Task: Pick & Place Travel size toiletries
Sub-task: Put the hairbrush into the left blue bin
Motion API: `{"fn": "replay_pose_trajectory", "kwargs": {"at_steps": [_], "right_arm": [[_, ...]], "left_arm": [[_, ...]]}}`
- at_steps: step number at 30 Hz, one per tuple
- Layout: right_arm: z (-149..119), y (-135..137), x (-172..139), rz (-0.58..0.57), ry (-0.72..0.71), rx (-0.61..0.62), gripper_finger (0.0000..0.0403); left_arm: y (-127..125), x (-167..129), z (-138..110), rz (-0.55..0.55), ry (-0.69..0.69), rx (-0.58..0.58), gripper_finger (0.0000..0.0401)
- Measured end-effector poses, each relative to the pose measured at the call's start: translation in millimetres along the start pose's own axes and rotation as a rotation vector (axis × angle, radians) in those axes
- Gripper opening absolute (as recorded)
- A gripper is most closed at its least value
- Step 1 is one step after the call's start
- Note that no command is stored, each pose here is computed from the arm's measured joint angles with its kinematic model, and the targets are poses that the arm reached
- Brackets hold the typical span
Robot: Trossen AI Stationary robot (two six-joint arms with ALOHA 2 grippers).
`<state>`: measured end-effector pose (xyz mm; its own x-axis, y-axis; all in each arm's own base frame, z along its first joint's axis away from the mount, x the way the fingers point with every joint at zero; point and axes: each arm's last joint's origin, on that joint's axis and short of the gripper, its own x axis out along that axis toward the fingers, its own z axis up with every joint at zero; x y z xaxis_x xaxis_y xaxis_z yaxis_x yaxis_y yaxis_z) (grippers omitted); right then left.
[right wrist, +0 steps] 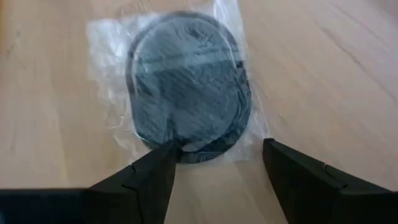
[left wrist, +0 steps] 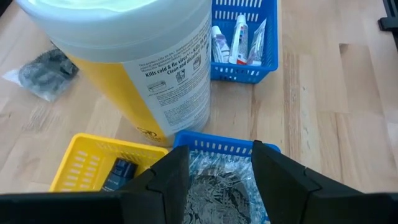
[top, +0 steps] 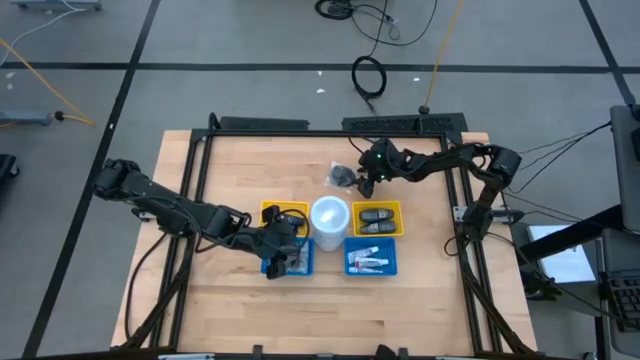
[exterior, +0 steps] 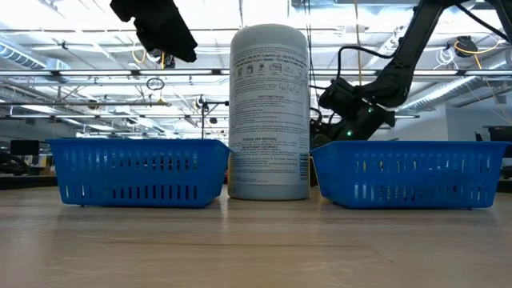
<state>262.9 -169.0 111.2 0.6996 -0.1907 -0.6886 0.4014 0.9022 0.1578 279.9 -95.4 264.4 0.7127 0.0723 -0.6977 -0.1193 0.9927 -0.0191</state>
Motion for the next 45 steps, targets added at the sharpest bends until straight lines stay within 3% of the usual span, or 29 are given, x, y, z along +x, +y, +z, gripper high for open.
{"fn": "replay_pose_trajectory", "kwargs": {"at_steps": [8,11,15,17,26,37,41,45], "right_arm": [[-4,10,16,0.011,-0.024,-0.033,0.0198],[-6,11,17,-0.025,-0.008,-0.033,0.0147],[-6,10,17,-0.042,-0.006,-0.024,0.0038],[-6,9,17,-0.044,-0.015,0.003,0.0012],[5,18,5,-0.031,-0.062,-0.012,0.0],[50,50,-59,-0.025,-0.315,-0.103,0.0],[61,68,-86,0.013,-0.409,-0.146,0.0],[66,83,-111,-0.019,-0.481,-0.185,0.0]], "left_arm": [[0,0,0,0.0,0.001,0.001,0.0175],[0,0,0,0.001,0.001,0.0,0.0175],[0,0,0,0.001,0.001,0.0,0.0175],[0,0,0,0.001,0.001,0.0,0.0175],[0,0,0,0.001,0.001,-0.001,0.0175],[-3,0,7,-0.026,-0.071,-0.034,0.0175],[-4,-1,12,-0.045,-0.122,-0.052,0.0175],[-5,-1,16,-0.059,-0.156,-0.065,0.0175]]}}
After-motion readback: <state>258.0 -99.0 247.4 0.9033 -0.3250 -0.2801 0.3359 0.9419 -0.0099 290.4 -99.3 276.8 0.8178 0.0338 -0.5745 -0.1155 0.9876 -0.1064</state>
